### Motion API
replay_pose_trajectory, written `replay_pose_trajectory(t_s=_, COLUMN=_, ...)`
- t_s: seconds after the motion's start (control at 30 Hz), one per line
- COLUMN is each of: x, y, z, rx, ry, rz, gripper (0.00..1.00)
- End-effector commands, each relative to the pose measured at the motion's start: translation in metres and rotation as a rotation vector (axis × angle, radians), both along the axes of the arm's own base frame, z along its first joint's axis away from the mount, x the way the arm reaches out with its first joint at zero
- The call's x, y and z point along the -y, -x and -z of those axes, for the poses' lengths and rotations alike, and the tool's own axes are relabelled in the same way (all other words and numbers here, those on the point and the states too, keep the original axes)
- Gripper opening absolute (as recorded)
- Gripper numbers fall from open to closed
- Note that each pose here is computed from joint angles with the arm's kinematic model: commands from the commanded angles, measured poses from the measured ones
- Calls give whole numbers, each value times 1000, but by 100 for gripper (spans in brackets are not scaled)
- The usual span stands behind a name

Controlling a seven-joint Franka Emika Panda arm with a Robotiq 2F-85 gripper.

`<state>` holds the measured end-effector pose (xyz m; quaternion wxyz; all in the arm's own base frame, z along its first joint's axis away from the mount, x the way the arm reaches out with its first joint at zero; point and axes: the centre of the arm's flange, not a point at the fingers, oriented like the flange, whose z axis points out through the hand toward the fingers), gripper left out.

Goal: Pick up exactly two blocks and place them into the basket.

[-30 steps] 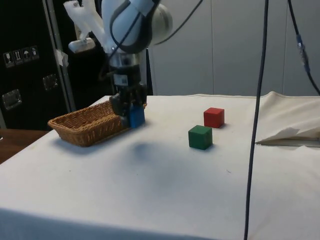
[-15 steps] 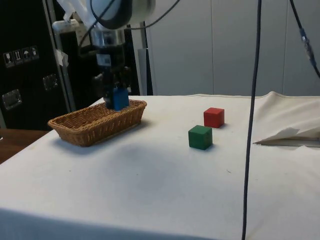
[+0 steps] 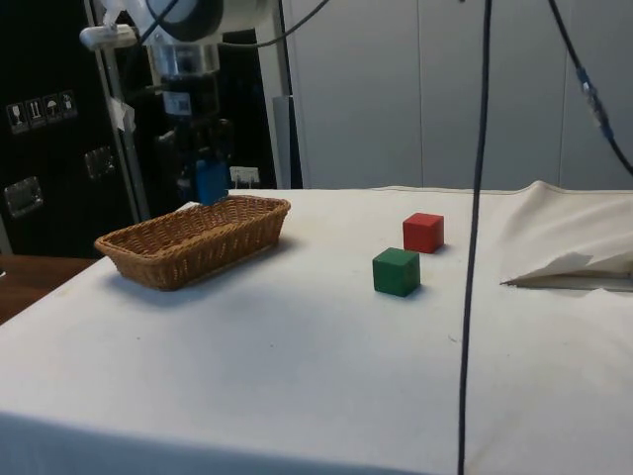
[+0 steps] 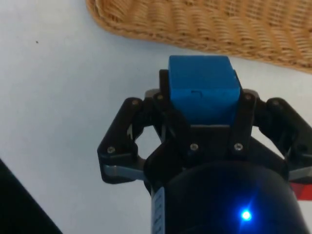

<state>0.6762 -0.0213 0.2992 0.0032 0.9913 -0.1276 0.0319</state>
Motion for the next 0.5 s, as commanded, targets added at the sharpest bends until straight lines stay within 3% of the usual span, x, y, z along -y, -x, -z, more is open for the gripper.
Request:
replay_pose_trajectory(t_s=0.0, x=0, y=-5, z=2, rx=-7, ry=-9, rz=-2, gripper=1)
replay_pose_trajectory(t_s=0.03, x=0, y=-10, z=6, rx=-6, ry=-7, rz=-2, gripper=1)
replay_pose_trajectory(t_s=0.07, x=0, y=-3, z=1, rx=1, ry=1, rz=-1, gripper=1)
replay_pose_trajectory(t_s=0.17, x=-1, y=-18, z=12, rx=-2, ry=-1, rz=-3, gripper=1)
replay_pose_trajectory(t_s=0.47, x=-1, y=-42, z=35, rx=7, ry=17, rz=-2, gripper=1)
